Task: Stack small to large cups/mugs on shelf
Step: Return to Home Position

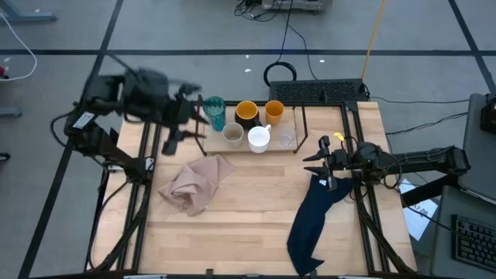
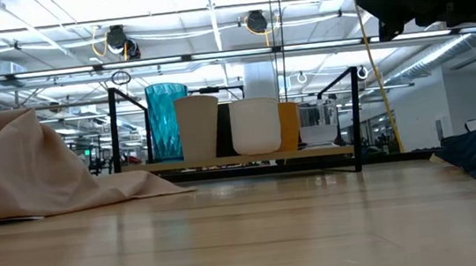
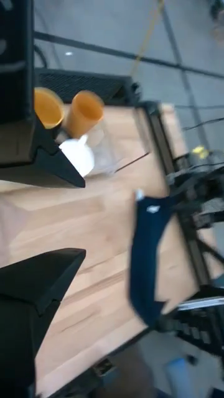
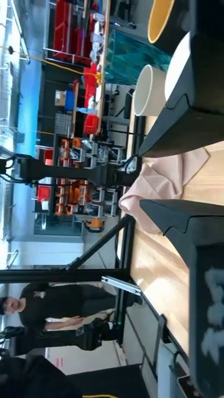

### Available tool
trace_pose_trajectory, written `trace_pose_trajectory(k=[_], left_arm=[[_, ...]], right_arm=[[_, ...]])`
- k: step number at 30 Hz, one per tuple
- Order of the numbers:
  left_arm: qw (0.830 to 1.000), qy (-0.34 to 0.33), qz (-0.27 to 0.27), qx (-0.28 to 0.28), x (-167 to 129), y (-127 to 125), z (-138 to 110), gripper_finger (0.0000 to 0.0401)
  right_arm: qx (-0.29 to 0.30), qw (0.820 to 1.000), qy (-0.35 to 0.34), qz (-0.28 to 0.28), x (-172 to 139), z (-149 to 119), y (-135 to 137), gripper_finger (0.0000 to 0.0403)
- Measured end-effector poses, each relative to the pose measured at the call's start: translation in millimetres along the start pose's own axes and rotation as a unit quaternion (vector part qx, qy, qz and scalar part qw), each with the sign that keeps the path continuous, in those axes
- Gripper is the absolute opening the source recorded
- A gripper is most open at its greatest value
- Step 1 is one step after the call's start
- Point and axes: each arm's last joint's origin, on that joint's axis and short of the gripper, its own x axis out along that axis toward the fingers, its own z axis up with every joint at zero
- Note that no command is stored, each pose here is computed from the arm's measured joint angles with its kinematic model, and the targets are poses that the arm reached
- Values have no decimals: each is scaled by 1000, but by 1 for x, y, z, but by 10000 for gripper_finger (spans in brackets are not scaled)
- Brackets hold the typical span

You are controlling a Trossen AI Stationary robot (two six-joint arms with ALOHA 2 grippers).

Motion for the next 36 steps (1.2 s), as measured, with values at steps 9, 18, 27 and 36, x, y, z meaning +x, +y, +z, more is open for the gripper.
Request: trace_pose_trajectory(k=[9, 18, 27, 36], left_arm=[[995, 89, 46, -30, 62, -60, -44, 168], [993, -35, 32, -108, 65, -103, -111, 168], [986, -85, 71, -122, 55, -126, -140, 168], [985, -86, 117, -97, 56, -125, -142, 168]], right_arm=[[89, 996, 0, 12, -5, 2, 2, 110], [76, 994, -38, 64, -25, 29, 14, 110], [76, 996, 34, 19, -42, 36, 17, 110], [48, 998, 21, 17, -33, 24, 19, 110]])
